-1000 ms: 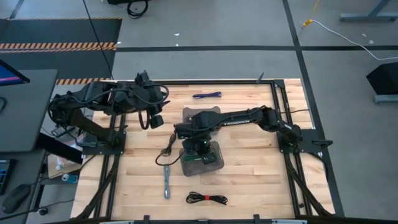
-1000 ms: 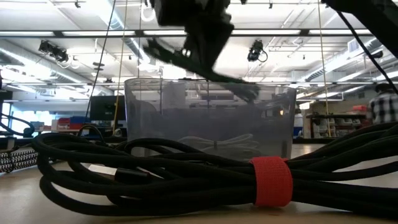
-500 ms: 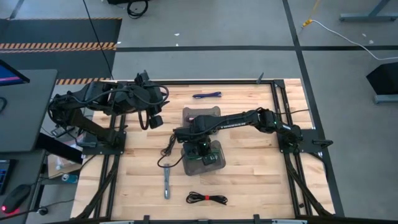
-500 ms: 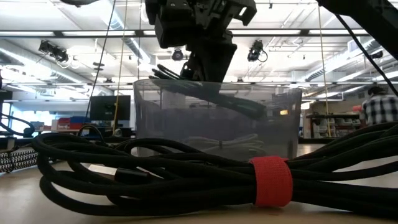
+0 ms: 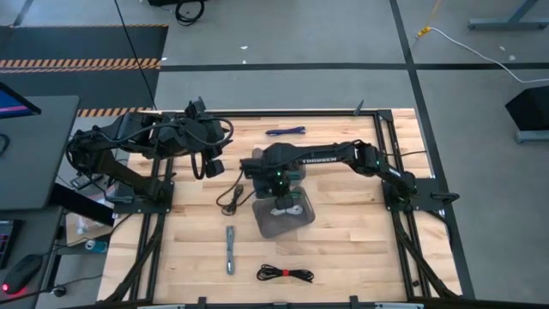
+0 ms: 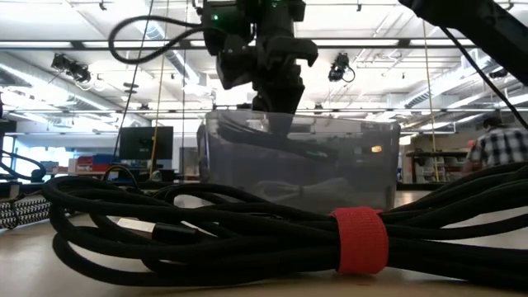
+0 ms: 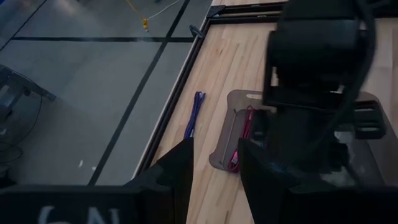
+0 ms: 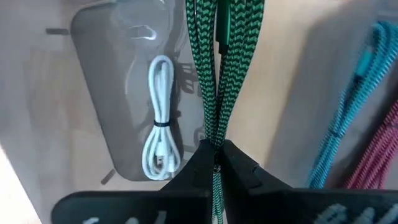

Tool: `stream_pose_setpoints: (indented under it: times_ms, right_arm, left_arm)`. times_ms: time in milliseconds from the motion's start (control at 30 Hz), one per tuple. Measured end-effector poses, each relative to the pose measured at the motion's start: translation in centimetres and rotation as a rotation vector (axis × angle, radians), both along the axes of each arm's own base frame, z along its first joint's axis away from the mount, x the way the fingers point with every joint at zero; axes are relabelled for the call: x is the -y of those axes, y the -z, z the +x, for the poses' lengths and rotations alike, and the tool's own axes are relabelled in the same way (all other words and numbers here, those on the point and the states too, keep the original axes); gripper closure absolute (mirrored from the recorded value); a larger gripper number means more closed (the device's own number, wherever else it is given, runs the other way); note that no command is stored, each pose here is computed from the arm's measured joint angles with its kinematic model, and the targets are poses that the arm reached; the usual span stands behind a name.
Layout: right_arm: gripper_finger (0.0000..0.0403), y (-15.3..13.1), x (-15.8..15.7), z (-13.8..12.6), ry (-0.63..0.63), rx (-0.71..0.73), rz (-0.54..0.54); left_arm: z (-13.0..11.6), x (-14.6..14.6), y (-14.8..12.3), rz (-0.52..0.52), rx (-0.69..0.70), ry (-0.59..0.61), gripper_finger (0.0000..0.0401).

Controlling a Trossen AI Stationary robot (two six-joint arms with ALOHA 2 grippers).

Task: Pick and place USB-C Cables
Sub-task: Put the green charger cable into the bottom black transparent bin

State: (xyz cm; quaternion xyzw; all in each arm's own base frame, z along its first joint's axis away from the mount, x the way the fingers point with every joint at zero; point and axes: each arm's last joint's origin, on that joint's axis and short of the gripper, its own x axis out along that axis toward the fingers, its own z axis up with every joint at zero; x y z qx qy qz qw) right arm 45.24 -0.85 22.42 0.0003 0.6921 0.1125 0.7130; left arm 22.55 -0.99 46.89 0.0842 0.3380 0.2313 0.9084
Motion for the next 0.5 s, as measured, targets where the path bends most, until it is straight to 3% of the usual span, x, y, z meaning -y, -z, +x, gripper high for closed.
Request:
stream_pose_setpoints:
  times_ms: [167,500]
  right_arm:
    - [0.0391,0.0,0.1,-0.5,0.011,-0.050,0.002]
    - [0.0392,-0.1,-4.6,-0.8,-0.087,-0.074,0.040]
  left_arm:
    - [0.0,0.0,0.0,0.000,-0.001,0.000,0.0268]
    - [0.0,0.0,0.0,0.001,-0.001,0.000,0.0268]
